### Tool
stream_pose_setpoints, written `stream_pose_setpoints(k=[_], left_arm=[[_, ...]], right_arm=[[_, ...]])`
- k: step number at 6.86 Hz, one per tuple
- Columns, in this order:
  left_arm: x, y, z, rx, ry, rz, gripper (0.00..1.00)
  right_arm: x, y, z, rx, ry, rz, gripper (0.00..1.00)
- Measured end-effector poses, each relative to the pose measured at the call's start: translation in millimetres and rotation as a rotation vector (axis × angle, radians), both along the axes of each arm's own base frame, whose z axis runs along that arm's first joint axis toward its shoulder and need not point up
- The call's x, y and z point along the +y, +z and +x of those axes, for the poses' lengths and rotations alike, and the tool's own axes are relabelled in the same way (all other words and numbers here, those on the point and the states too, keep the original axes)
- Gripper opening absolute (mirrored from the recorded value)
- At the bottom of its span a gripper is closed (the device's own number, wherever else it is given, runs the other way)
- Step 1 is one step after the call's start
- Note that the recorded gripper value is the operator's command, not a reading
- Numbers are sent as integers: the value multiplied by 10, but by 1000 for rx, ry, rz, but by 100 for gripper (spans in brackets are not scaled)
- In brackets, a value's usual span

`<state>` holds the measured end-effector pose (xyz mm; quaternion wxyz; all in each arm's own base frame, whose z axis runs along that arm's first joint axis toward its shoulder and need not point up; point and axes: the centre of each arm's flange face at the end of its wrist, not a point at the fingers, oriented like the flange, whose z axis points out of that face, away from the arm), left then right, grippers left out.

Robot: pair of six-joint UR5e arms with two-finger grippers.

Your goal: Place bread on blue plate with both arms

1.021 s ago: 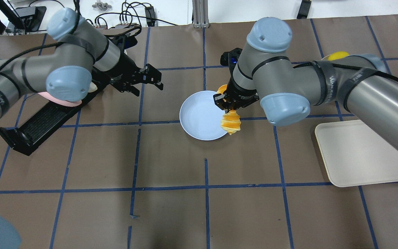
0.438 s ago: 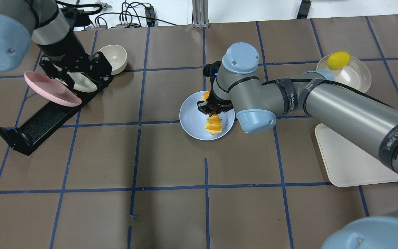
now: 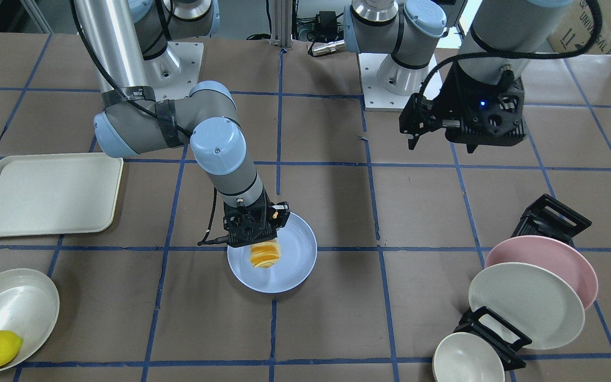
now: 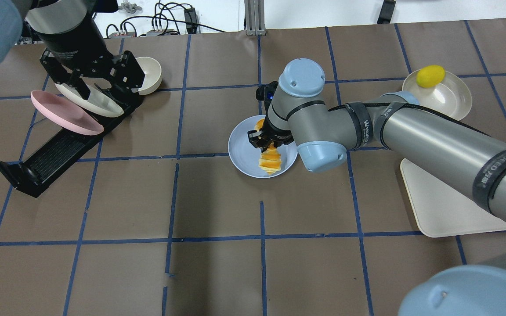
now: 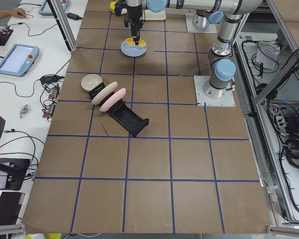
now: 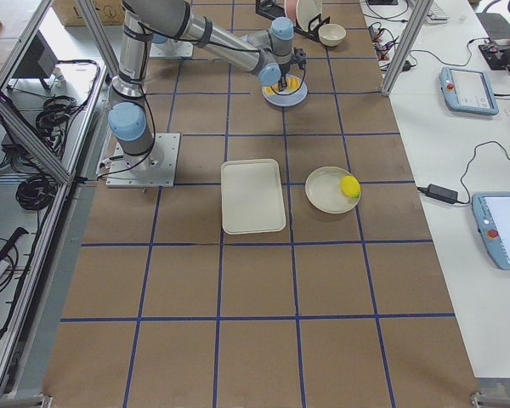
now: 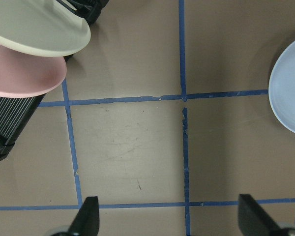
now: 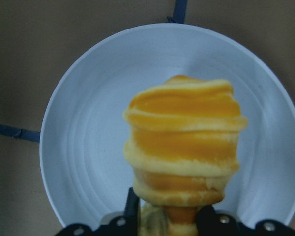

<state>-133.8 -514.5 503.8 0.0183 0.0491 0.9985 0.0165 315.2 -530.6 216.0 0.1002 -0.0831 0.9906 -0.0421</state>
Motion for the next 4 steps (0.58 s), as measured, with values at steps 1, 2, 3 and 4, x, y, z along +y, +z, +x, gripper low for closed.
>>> stream_pose_setpoints(k=[1,2,3,4], left_arm=[[139,23,-97,27,-7,-3,100],[255,7,-116,41,-7,0,100],[333,9,-102,47,-7,-1,100],[361,25,-85,49,-8,-5,100]], right_arm=[[-2,-13,2,1,-1,2,100],[-3,-18,4,1,-1,3,100],[-2,-18,7,1,-1,3,100],[0,-10,9,4,-6,1,100]])
